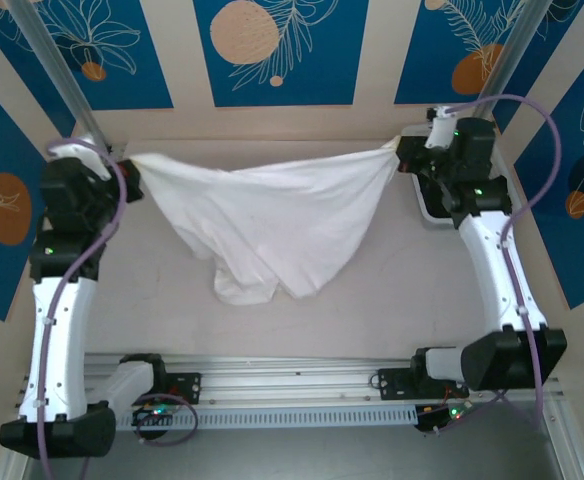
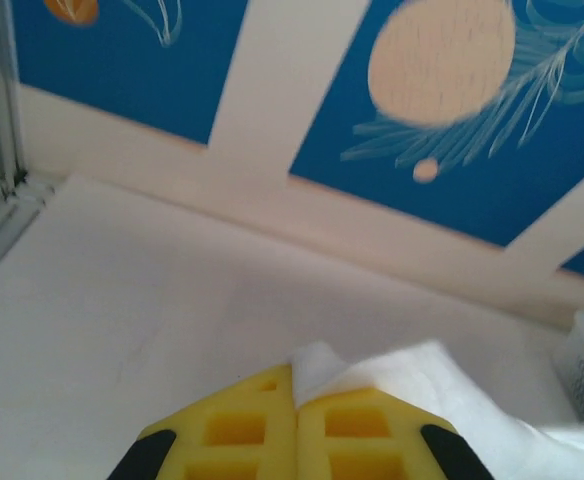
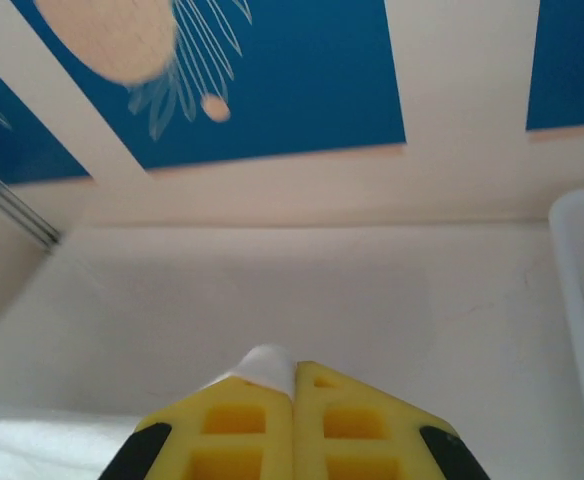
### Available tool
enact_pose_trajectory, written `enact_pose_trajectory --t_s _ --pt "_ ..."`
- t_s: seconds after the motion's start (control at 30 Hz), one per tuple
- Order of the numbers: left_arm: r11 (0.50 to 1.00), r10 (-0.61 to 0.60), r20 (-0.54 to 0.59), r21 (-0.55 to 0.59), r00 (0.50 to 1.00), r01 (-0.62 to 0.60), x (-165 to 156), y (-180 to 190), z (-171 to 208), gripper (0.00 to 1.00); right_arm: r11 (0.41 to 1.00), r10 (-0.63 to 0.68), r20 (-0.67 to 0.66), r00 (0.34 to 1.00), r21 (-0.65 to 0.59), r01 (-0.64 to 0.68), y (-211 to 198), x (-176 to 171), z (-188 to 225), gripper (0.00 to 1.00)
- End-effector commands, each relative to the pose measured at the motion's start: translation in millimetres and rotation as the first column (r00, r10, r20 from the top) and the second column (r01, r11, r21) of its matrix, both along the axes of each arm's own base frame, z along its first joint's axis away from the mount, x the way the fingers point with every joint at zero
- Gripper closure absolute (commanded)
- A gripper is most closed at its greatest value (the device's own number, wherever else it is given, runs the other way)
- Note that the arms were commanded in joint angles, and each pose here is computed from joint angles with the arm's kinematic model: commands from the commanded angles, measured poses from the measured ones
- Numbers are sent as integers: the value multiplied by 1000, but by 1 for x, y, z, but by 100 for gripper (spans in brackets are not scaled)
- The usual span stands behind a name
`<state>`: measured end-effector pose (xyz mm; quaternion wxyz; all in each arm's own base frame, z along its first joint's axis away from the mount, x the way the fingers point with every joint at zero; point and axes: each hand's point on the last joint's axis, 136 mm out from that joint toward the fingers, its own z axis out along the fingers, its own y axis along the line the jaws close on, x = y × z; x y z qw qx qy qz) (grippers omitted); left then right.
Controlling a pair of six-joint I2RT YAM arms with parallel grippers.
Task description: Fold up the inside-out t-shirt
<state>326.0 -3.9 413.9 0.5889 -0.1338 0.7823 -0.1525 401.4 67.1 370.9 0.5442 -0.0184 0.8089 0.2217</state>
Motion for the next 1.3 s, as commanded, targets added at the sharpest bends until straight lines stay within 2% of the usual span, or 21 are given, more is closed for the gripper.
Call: enact_pose_trajectory --t_s 0.0,0.13,0.23,0.33,0.47,0.6,0.73,0.9,0.97,1.03,1.17,1.27 --pt "998 -36 27 -55 999 37 -6 4 31 100 984 134 23 991 116 -135 24 -25 15 100" --pt "999 -35 61 -34 998 37 -4 8 53 100 968 202 77 976 139 -211 36 -50 34 100" --pt "995 -72 43 -63 996 75 1 1 47 100 959 220 77 972 163 -230 46 -63 30 100" --pt "992 -86 -20 -89 996 84 2 -1 9 100 955 239 -9 971 184 -233 63 -76 -7 100" --pt "998 -20 -100 -67 995 13 -8 11 -42 100 960 247 -190 950 182 -213 84 -91 -85 100" --pt "998 19 -168 -48 986 -28 -19 21 -81 100 950 295 -366 883 209 -231 103 -117 -156 99" --pt "998 46 -222 -25 974 -53 -29 28 -110 100 947 312 -491 813 233 -222 112 -145 -208 99" --pt "996 85 -249 0 965 -88 -34 35 -134 100 945 318 -651 689 280 -171 121 -182 -270 100" --pt "993 114 -260 25 959 -112 -35 40 -139 100 946 308 -708 636 299 -126 121 -196 -291 100" --pt "990 137 -260 47 956 -130 -35 45 -139 100 951 282 -740 610 298 -79 116 -205 -306 100" --pt "987 160 -242 55 957 -151 -37 50 -134 100 965 180 -756 630 259 35 96 -208 -319 99" --pt "993 118 -248 30 962 -114 -32 43 -138 100 962 205 -730 652 274 4 98 -209 -319 96"
